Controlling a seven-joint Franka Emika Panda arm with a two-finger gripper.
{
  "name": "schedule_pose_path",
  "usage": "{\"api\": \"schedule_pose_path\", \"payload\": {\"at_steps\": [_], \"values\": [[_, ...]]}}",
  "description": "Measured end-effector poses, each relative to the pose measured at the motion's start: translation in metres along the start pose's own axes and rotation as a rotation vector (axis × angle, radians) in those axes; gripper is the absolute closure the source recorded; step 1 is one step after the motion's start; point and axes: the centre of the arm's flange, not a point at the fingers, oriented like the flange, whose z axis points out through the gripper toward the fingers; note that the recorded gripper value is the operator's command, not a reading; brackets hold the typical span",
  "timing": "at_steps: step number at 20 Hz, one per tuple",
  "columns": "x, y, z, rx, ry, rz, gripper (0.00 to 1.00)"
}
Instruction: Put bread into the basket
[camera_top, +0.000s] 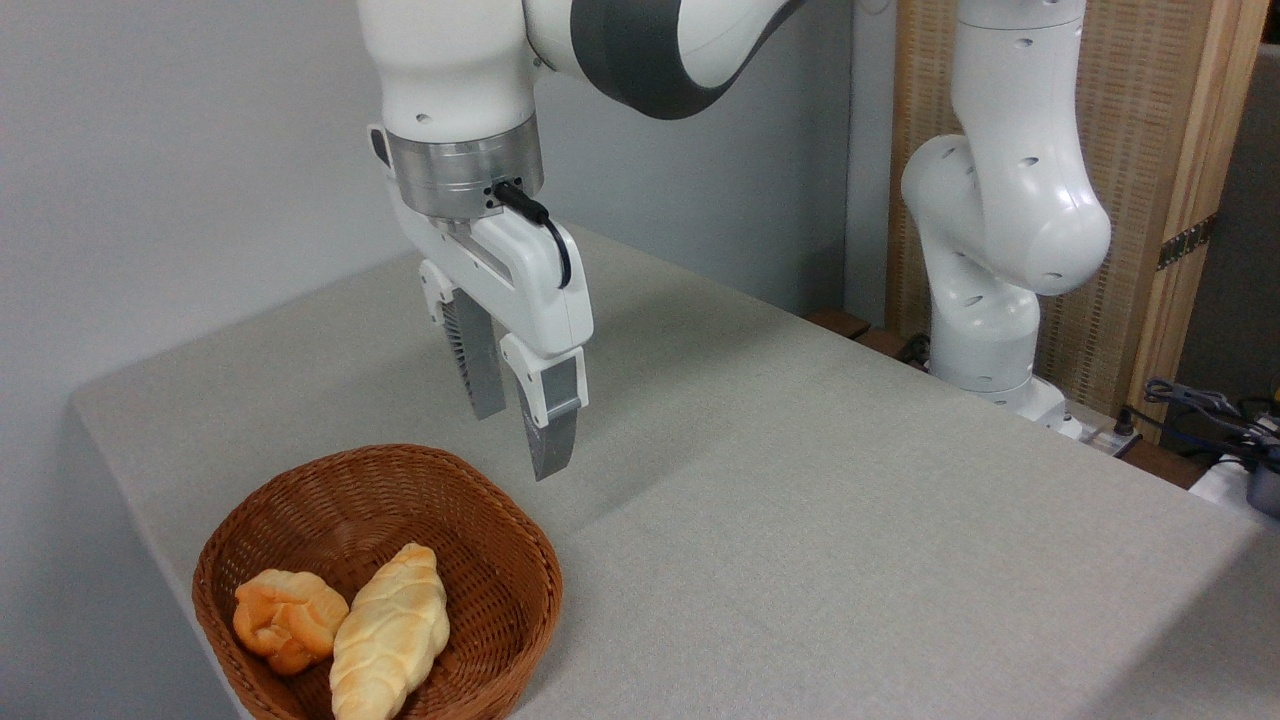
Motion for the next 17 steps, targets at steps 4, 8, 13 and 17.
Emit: {"api": "schedule_pose_path", "payload": {"at_steps": [4,8,13,17], "values": [[-0.0004,0.0008,0.0006,-0.006,-0.005,0.01,0.0],[-0.0004,0.0008,0.0006,-0.006,-0.005,0.009,0.0],[-0.0006,0.0013,0.0011,-0.009,-0.008,-0.066,0.0],[-0.0006,0.0014,0.0012,-0.01,-0.009,-0.072,0.0]]}}
